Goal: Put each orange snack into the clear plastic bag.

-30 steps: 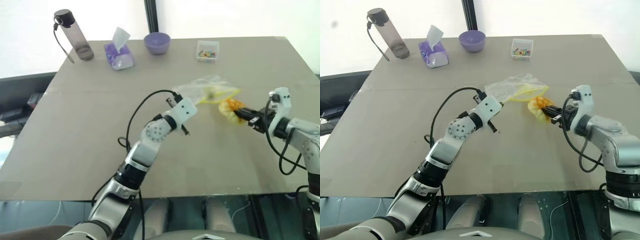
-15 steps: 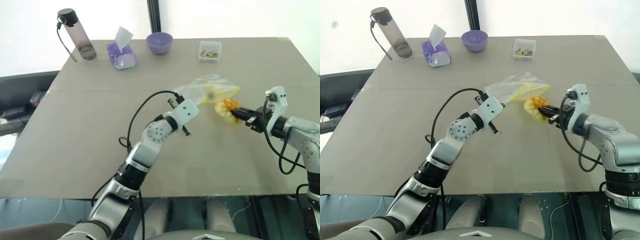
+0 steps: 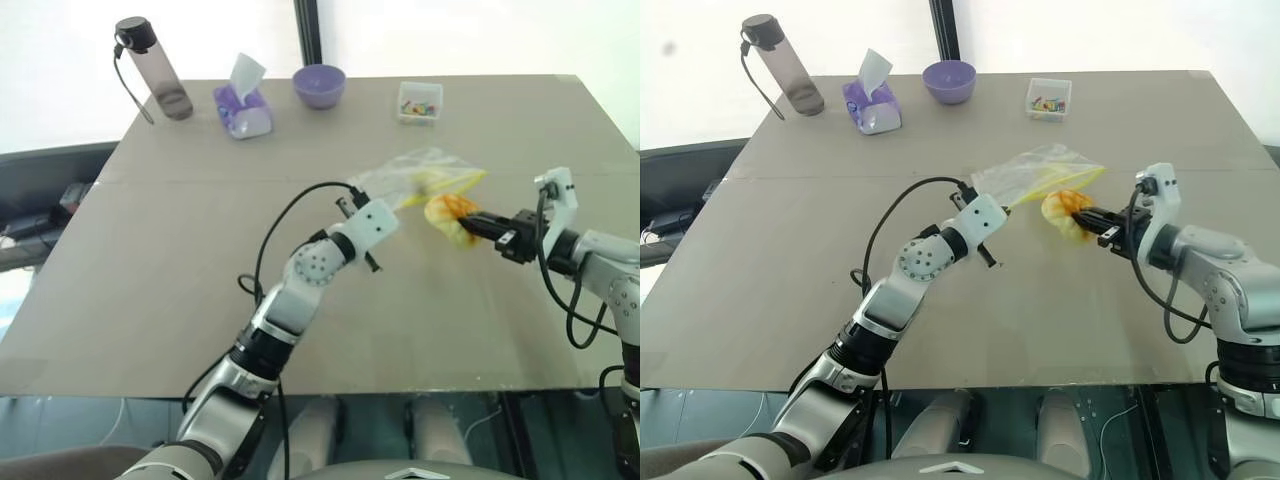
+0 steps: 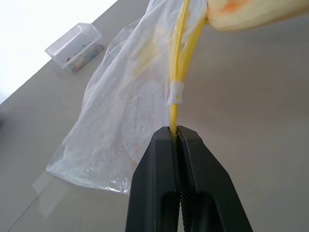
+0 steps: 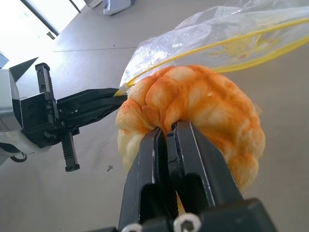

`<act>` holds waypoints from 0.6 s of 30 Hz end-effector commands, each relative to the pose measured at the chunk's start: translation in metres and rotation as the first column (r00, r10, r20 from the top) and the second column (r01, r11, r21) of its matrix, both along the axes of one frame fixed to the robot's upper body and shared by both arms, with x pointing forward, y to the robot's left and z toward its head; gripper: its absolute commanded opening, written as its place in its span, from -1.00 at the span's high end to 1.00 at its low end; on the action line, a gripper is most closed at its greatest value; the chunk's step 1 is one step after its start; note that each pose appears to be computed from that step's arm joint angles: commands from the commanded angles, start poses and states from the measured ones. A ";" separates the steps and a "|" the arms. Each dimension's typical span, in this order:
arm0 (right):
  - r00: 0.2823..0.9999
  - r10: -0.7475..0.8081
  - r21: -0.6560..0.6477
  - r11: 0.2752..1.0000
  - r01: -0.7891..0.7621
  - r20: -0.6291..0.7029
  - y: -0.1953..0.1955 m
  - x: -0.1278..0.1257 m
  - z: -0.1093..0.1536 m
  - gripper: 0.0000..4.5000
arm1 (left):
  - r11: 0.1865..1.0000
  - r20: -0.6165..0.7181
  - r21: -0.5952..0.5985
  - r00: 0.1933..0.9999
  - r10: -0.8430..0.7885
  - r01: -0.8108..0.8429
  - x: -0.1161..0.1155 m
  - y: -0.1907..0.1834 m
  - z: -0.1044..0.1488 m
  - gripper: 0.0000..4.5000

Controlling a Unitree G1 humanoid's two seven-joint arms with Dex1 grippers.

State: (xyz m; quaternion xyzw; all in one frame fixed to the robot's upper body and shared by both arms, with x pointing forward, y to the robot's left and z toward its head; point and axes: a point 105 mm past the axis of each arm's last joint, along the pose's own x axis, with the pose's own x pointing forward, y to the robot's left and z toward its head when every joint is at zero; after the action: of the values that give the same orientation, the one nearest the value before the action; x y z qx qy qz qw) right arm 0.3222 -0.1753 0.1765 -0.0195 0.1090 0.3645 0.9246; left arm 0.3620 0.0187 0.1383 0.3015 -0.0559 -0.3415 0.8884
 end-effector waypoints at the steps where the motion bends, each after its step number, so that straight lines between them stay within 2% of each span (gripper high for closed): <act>1: 0.997 0.010 0.020 1.000 -0.012 0.076 -0.001 -0.002 0.022 0.93 | 1.000 0.049 -0.006 0.998 -0.026 0.026 -0.002 -0.005 0.012 1.00; 6: 0.997 0.009 0.006 1.000 -0.010 0.077 -0.001 -0.001 0.020 0.93 | 1.000 0.049 -0.008 0.998 -0.027 0.028 -0.002 -0.006 0.013 1.00; 10: 0.994 0.065 0.056 0.996 -0.071 0.089 0.002 -0.010 0.030 0.93 | 1.000 0.047 -0.006 0.999 -0.025 0.025 -0.002 -0.005 0.012 1.00; 18: 0.996 0.037 0.005 0.999 -0.038 0.078 -0.004 -0.009 0.025 0.93 | 1.000 0.049 -0.011 0.998 -0.027 0.027 -0.001 -0.007 0.013 1.00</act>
State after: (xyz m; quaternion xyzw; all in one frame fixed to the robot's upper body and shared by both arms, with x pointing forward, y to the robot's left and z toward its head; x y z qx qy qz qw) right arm 0.3158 -0.1778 0.1900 -0.0135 0.0933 0.3848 0.9182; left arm 0.3617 0.0171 0.1383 0.2997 -0.0569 -0.3430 0.8885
